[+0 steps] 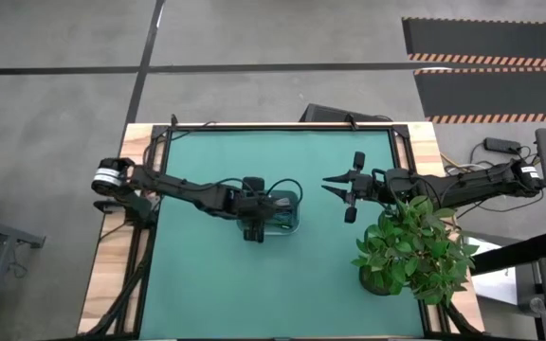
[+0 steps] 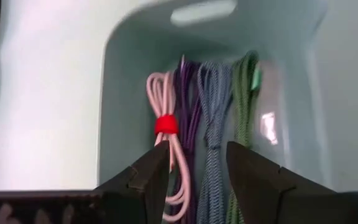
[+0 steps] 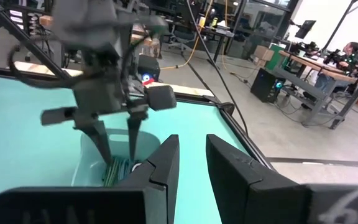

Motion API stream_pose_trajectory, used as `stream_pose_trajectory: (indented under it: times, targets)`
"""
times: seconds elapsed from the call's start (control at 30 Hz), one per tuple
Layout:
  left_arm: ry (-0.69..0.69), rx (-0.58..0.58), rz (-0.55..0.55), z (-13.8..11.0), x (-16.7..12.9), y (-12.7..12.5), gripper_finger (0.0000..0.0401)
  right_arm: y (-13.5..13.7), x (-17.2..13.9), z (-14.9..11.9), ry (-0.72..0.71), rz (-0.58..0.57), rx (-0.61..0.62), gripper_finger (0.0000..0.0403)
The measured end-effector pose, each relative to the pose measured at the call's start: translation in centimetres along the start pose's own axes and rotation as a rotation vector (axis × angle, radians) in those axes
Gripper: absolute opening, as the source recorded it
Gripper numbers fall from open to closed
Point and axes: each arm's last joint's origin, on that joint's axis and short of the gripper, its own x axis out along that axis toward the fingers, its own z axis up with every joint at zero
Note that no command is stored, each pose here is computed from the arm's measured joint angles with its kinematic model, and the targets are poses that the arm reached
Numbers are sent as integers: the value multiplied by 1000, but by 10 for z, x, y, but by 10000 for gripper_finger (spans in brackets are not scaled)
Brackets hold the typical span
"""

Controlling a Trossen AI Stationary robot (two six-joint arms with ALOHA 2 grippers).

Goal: Pick and place USB-C Cables
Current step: Return to Home Position

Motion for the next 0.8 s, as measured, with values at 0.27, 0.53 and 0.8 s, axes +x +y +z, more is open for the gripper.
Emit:
stream_pose_trajectory:
  times: [0.27, 0.53, 0.8]
  targets:
    - [-117, 5, -24, 9, -38, -8, 144, 1, 0, 1, -11, 29, -38, 73]
    - [-258, 16, -25, 10, -87, -14, 131, -1, -8, -2, -28, 30, -49, 73]
    - [-373, 20, -41, 0, -115, -20, 79, -3, -25, -9, -78, 66, -41, 73]
